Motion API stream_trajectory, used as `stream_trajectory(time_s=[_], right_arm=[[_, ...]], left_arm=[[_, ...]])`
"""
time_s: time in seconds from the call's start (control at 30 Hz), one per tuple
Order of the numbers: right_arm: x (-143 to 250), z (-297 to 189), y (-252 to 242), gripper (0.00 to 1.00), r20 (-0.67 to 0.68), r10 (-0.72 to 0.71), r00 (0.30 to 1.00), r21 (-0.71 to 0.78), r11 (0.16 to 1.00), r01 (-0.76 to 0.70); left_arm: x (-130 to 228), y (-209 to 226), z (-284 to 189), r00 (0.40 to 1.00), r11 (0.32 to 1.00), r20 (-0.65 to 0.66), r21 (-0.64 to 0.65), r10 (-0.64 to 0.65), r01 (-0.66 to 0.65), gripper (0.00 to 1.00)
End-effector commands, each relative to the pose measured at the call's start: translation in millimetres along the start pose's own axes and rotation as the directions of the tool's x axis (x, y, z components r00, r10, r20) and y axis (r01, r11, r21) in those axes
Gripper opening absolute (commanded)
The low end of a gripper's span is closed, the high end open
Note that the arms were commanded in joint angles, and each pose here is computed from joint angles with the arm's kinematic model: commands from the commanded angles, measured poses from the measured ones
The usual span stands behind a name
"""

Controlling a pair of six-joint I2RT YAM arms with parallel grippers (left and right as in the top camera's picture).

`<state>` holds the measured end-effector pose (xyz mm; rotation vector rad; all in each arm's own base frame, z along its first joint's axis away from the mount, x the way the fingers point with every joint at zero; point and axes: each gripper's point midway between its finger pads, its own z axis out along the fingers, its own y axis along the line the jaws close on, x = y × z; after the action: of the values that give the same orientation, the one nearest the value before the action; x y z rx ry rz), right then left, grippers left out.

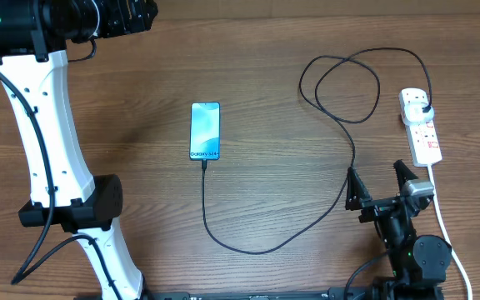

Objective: Plug charger to phone and switch on socket

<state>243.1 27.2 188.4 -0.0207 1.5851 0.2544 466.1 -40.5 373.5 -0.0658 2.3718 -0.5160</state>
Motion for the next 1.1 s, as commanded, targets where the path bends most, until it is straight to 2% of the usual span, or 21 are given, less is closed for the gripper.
stream_trajectory(time_s=[0.0, 0.13, 1.07], right_arm=[[7, 1, -2, 1.00, -0.005, -0.002, 1.000, 0.008, 1.000, 0.002], [19, 2, -3, 1.00, -0.022, 0.005, 1.000, 0.004, 1.000, -0.005], [14, 1, -2, 1.00, 0.005, -0.001, 1.000, 0.000, 1.000, 0.001]], left_arm=[[0, -3, -3, 1.000, 1.000, 0.007, 0.001, 0.006, -0.006, 1.00], [0, -3, -3, 1.000, 1.000, 0.007, 0.001, 0.006, -0.006, 1.00], [0, -3, -3, 1.000, 1.000, 0.007, 0.001, 0.006, -0.006, 1.00]])
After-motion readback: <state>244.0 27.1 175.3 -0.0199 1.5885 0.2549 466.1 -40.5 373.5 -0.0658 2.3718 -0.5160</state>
